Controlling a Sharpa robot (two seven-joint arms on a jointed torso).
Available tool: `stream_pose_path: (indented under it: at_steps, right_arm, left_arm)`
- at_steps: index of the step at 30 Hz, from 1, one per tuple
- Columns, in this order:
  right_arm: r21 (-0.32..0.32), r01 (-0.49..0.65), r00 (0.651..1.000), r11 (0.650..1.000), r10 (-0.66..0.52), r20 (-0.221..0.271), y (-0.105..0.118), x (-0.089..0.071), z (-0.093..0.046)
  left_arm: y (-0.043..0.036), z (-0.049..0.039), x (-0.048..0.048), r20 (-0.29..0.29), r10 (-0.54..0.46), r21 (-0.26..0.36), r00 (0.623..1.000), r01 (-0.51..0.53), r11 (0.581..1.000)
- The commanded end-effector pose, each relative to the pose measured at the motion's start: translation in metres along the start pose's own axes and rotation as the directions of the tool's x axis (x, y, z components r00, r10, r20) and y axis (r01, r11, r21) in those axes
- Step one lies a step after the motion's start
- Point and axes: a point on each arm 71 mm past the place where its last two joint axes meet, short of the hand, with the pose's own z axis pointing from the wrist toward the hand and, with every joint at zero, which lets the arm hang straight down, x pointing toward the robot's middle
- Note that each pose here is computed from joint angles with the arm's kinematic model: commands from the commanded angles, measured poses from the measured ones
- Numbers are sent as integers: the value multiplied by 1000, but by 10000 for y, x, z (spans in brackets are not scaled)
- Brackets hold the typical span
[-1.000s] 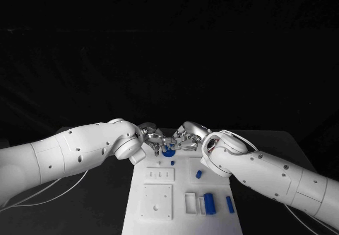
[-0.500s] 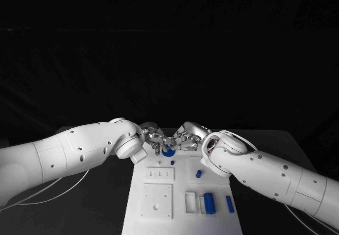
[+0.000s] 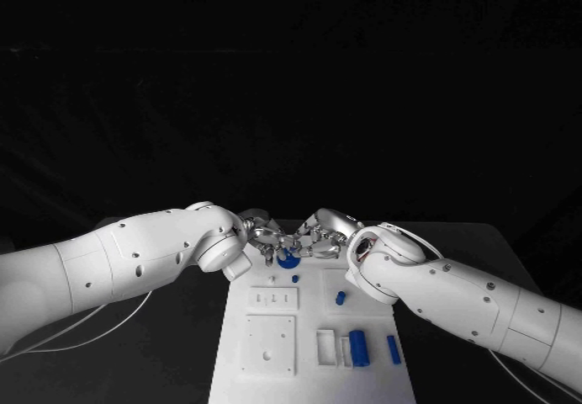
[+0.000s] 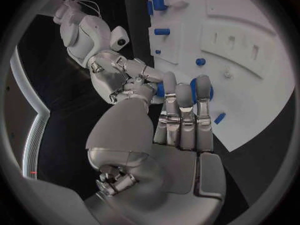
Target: Assemble the parts on the task board
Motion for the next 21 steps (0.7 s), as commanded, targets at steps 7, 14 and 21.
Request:
stream_pose_path:
  at_steps: [7,14,21]
  right_arm:
    - [29,-79,995,996,80,-58,-243,-81,-143]
    - [51,-117,987,992,122,-103,-483,-203,-297]
    - [71,-200,980,977,198,34,-726,-513,-395]
  left_arm:
    - [96,-63,-42,51,-12,-40,999,14,999]
    - [202,-113,-60,68,-4,-71,998,9,997]
    - [331,-167,-29,78,51,-109,996,-42,993]
